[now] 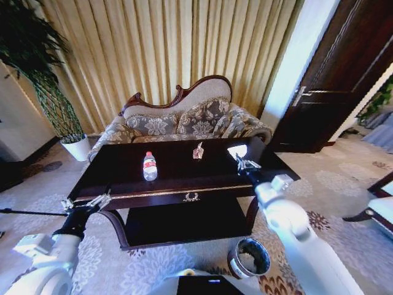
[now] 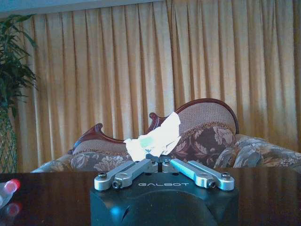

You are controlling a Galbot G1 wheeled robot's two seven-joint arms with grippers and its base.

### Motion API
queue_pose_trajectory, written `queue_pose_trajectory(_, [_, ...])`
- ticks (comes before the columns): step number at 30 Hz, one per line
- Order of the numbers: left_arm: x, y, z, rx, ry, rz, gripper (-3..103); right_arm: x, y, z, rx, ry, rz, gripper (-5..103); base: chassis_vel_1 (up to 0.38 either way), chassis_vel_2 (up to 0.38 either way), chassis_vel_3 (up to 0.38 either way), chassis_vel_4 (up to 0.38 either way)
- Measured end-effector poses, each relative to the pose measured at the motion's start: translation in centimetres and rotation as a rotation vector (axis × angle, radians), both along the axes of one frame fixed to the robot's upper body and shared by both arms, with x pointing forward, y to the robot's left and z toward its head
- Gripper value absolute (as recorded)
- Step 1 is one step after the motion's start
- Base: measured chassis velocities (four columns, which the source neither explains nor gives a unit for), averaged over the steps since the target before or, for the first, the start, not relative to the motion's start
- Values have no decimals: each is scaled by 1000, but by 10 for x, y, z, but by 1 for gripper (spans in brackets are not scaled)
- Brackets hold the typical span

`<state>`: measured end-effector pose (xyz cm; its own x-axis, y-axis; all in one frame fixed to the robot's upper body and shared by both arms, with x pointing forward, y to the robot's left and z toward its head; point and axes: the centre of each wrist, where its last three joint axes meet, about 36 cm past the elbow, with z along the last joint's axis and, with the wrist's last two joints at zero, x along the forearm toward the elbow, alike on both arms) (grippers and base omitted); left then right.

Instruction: Move to the front of the table and place the trash on the table into the trash bin.

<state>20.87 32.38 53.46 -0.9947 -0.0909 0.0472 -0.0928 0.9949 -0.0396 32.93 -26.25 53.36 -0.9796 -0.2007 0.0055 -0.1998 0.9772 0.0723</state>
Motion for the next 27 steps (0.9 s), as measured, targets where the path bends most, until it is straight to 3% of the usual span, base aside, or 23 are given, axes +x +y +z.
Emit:
queue_pose_trajectory(11, [1,0,1,2,-6,-3,100,-15,1,-5,-23,-4,-27,0,61,-52,-39,56])
queue_pose_trajectory(22, [1,1,2,5,-9,-2,100,-11,-3,-21,-37,23,-53,0,201,-209,-188,203])
queue_pose_trajectory(27, [1,1,2,3,-9,-1,100,0,-14,-61,-48,127,-90,0,112,-115,-108,118])
